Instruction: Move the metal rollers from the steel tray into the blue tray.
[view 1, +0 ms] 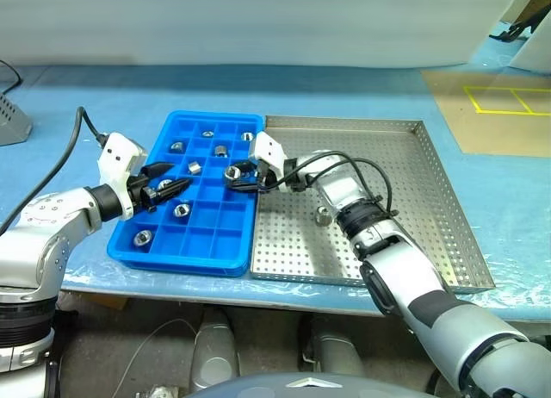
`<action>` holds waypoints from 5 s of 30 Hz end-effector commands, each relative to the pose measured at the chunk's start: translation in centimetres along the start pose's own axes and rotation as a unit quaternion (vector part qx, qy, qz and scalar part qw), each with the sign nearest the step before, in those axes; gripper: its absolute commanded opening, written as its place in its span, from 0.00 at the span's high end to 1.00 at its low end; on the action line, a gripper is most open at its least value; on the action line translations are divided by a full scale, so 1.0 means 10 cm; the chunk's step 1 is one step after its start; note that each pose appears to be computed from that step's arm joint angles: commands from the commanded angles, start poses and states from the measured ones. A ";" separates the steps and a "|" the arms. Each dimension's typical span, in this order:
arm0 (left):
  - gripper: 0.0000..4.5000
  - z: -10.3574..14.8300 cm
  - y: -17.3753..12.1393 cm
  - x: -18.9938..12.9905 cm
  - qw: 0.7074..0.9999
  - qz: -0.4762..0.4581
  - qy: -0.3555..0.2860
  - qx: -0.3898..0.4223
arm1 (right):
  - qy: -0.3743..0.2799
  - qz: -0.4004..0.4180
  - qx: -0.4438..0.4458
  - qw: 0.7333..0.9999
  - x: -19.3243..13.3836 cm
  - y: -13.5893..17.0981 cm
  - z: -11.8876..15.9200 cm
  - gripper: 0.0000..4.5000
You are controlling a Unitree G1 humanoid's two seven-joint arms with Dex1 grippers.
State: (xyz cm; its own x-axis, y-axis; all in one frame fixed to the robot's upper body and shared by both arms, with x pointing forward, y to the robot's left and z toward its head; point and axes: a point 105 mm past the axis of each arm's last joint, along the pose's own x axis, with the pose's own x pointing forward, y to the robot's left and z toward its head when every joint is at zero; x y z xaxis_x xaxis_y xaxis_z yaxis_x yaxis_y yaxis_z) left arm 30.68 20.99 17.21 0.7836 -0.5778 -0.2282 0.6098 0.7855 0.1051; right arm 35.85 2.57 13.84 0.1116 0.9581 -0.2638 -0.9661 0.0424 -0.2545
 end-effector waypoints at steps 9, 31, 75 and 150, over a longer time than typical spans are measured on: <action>0.33 0.04 -0.08 -0.04 1.000 -0.021 -0.001 0.005 | -0.014 0.056 0.026 0.998 0.22 0.31 0.09 0.61; 0.33 0.04 -0.02 -0.01 1.000 -0.020 0.000 0.008 | -0.010 0.044 0.028 0.999 0.14 0.30 -0.01 0.45; 0.33 -0.01 -0.81 0.67 0.970 -0.243 -0.007 0.004 | 0.150 -0.099 0.078 0.981 -1.13 0.29 -0.82 0.26; 0.33 0.11 0.09 -0.05 1.000 -0.003 -0.027 -0.014 | -0.019 -0.121 -0.020 0.992 0.43 -0.26 0.12 0.15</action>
State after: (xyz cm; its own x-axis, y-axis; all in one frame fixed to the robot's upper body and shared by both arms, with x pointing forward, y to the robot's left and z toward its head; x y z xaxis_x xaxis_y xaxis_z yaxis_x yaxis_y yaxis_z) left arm 30.85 22.10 17.71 0.7933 -0.5745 -0.2016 0.5948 0.8020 0.0550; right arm 38.21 6.86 12.61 0.3137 0.9257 -0.2114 -0.9206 0.2419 -0.3067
